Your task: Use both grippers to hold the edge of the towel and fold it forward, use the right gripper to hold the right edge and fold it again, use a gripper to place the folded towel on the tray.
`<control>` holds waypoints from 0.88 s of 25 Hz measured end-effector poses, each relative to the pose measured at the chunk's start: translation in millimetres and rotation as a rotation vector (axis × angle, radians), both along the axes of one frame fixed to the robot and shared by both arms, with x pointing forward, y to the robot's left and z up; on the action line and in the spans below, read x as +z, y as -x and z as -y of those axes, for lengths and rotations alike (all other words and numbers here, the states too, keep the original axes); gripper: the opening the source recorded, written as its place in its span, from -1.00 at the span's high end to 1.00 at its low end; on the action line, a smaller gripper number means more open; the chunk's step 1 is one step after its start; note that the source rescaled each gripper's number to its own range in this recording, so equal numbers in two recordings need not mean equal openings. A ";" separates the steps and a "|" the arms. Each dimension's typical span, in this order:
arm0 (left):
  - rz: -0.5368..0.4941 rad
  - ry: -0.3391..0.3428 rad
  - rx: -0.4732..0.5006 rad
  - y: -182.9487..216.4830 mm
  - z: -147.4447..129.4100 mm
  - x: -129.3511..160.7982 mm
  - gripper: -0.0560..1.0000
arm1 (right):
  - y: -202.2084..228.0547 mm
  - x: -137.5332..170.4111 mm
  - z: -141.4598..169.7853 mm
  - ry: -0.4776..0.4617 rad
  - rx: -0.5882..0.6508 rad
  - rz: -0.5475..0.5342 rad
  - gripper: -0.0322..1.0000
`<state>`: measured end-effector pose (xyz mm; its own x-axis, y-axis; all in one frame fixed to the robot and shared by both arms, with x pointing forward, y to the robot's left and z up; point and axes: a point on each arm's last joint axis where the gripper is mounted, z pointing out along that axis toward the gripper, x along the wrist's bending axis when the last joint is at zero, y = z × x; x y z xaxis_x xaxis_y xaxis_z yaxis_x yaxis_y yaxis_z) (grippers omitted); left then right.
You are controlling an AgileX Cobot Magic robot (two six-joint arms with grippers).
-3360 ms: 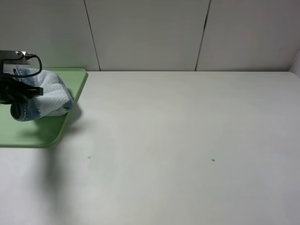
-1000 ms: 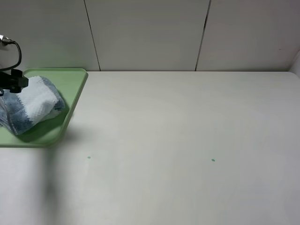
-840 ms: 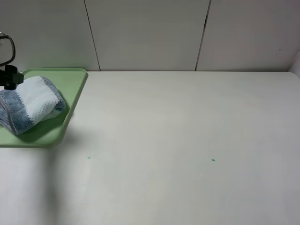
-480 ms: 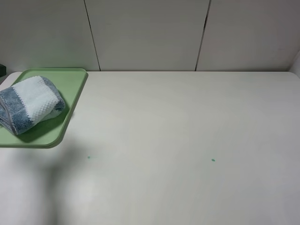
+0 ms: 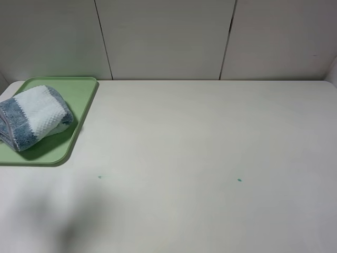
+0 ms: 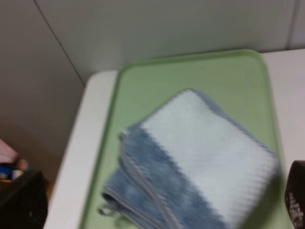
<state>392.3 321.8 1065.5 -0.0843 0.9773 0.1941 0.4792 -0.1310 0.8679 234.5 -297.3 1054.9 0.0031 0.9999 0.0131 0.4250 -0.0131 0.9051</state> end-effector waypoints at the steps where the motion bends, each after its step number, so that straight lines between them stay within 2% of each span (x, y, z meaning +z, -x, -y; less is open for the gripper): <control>1: -0.001 0.030 -0.002 7.1 3.0 1.8 -1.00 | 0.0 0.0 0.0 0.000 0.000 0.000 -1.00; 6: -0.045 0.157 -0.003 43.4 12.4 4.9 -1.00 | 0.0 0.0 0.0 0.000 0.000 0.000 -1.00; 12: -0.137 0.197 0.033 83.7 12.3 -0.2 -1.00 | 0.0 0.0 0.0 0.000 0.000 0.000 -1.00; 22: -0.218 0.236 0.051 129.2 13.8 -10.6 -1.00 | 0.0 0.0 0.0 0.000 0.000 0.000 -1.00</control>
<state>263.1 308.0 1054.9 -0.1154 0.9931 -0.0189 0.6582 0.0907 0.7473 234.5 -297.3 1054.9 0.0031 0.9999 0.0131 0.4250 -0.0131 0.9051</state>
